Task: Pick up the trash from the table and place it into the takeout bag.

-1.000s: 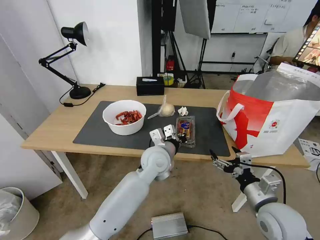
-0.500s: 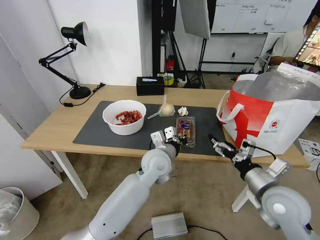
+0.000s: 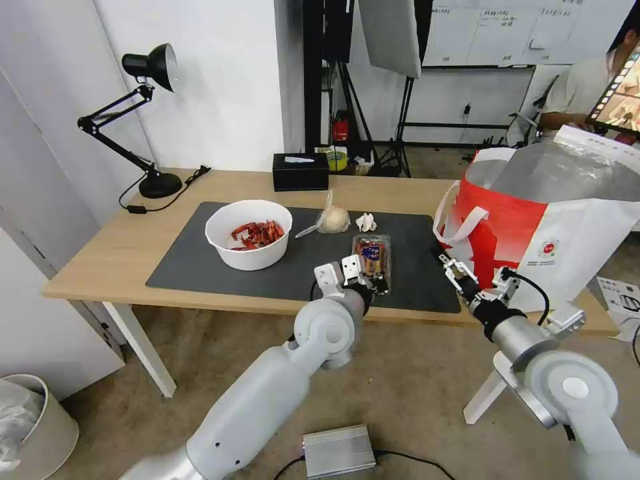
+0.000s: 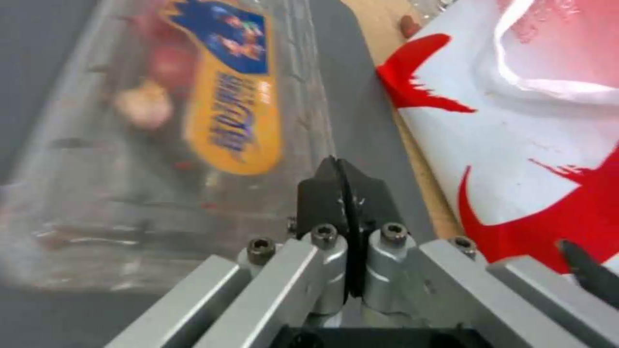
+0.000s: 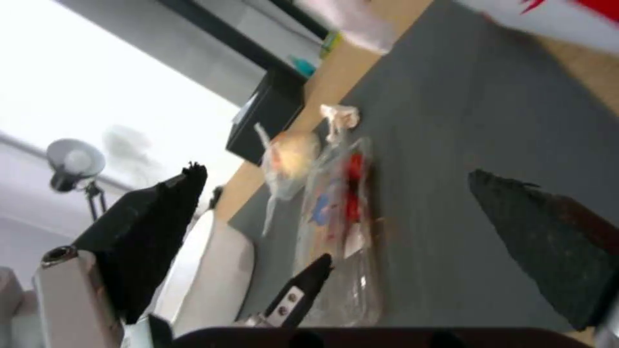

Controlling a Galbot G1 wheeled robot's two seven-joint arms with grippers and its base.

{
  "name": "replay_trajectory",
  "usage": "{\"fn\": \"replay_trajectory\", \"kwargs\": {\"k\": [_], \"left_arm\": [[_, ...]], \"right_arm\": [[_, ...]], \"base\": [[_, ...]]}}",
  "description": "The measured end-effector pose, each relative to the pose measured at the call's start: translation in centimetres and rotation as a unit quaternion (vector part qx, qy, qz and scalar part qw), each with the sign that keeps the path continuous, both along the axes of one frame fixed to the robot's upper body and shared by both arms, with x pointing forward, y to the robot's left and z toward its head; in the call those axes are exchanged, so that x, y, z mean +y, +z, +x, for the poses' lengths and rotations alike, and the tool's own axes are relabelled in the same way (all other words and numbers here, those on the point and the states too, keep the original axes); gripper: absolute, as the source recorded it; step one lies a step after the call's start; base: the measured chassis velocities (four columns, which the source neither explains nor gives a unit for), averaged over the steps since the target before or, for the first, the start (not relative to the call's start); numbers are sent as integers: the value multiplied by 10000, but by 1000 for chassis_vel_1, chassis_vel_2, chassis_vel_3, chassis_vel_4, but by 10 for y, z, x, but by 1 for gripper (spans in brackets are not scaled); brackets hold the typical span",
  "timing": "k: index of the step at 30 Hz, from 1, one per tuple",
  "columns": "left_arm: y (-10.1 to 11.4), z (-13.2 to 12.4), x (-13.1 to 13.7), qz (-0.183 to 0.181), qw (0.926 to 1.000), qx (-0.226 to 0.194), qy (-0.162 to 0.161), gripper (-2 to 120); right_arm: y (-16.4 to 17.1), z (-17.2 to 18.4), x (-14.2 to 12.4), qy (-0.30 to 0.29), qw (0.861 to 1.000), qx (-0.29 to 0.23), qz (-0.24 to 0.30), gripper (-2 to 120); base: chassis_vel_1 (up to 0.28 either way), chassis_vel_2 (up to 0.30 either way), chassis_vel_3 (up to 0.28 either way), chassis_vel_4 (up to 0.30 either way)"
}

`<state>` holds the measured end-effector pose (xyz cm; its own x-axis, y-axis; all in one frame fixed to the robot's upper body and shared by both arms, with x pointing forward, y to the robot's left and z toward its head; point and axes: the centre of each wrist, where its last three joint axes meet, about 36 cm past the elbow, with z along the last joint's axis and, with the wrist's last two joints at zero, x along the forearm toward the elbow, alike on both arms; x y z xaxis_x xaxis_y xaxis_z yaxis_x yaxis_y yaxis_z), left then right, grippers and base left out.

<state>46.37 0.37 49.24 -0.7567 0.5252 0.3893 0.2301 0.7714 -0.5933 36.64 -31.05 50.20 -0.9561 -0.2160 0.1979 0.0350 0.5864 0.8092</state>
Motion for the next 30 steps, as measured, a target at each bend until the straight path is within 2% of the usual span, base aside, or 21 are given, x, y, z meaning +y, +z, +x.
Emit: {"fn": "replay_trajectory", "kwargs": {"k": [8,18,30], "left_arm": [[-1,2,2,30,10000,4,31,0],[-5,3,6,42,9999,3,146,0],[-5,5,9,76,9998,-8,203,0]], "right_arm": [[0,24,-3,-101,9997,178,112,100],[-3,32,-6,-104,9996,226,130,100],[5,49,-9,18,9984,238,520,100]], "base": [[0,0,0,0],[0,0,0,0],[0,0,0,0]]}}
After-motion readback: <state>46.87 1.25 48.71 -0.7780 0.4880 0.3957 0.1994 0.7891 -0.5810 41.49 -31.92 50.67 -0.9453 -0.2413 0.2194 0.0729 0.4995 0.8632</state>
